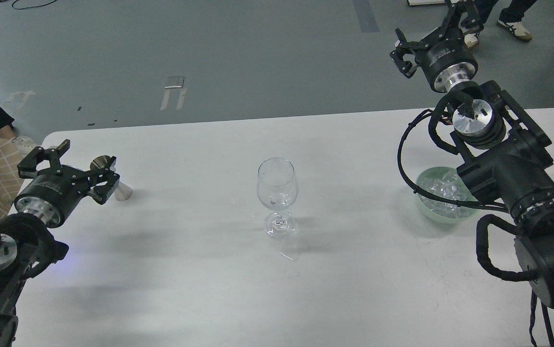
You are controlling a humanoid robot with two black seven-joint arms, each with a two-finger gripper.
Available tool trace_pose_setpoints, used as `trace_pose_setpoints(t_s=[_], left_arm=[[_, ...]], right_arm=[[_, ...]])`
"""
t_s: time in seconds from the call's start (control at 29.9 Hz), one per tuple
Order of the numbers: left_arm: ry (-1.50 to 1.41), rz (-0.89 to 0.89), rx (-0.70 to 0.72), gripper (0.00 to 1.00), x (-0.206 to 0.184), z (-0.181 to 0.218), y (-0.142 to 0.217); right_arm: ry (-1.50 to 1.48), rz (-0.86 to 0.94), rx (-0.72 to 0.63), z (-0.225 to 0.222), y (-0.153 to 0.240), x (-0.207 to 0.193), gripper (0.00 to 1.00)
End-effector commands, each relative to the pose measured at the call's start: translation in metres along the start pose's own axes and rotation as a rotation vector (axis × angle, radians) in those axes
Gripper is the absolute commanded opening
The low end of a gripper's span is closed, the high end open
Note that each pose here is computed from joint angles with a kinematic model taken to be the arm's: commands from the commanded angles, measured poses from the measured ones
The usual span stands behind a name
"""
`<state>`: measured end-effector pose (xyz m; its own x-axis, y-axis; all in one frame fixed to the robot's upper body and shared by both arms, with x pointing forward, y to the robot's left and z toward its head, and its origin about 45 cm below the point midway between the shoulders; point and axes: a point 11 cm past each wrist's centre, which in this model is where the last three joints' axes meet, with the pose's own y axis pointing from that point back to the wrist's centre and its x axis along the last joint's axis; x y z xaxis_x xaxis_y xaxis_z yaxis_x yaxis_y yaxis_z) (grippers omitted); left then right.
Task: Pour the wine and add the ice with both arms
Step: 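Open the left gripper and position it around the metal jigger, then close the left gripper on the metal jigger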
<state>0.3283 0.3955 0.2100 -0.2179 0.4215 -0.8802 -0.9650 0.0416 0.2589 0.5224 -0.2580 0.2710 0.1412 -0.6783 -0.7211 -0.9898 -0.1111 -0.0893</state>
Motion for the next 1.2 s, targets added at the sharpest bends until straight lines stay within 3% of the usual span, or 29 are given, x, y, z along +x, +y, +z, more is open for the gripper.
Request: trace_pose_setpoints(t_s=[0.0,0.13,0.47,1.17], left_arm=[[0.012,0.008,0.001,0.91,0.005,-0.003,0.003],[0.034,0.013,0.009,0.89,0.013,-0.011,0.007],[0.072,0.021,0.018,0.71,0.030,-0.027,0.011],[0.092,0.168,-0.017,0.72,0.074,-0.023,0.009]], right_arm=[[0.001,0.002,-0.002,0.001,0.000,0.001,1.00],[0.001,0.005,-0.003,0.001,0.001,0.002,1.00],[0.001,0.005,-0.003,0.001,0.001,0.002,1.00],[-0.002,0.009,-0.007,0.004,0.002,0.004,1.00]])
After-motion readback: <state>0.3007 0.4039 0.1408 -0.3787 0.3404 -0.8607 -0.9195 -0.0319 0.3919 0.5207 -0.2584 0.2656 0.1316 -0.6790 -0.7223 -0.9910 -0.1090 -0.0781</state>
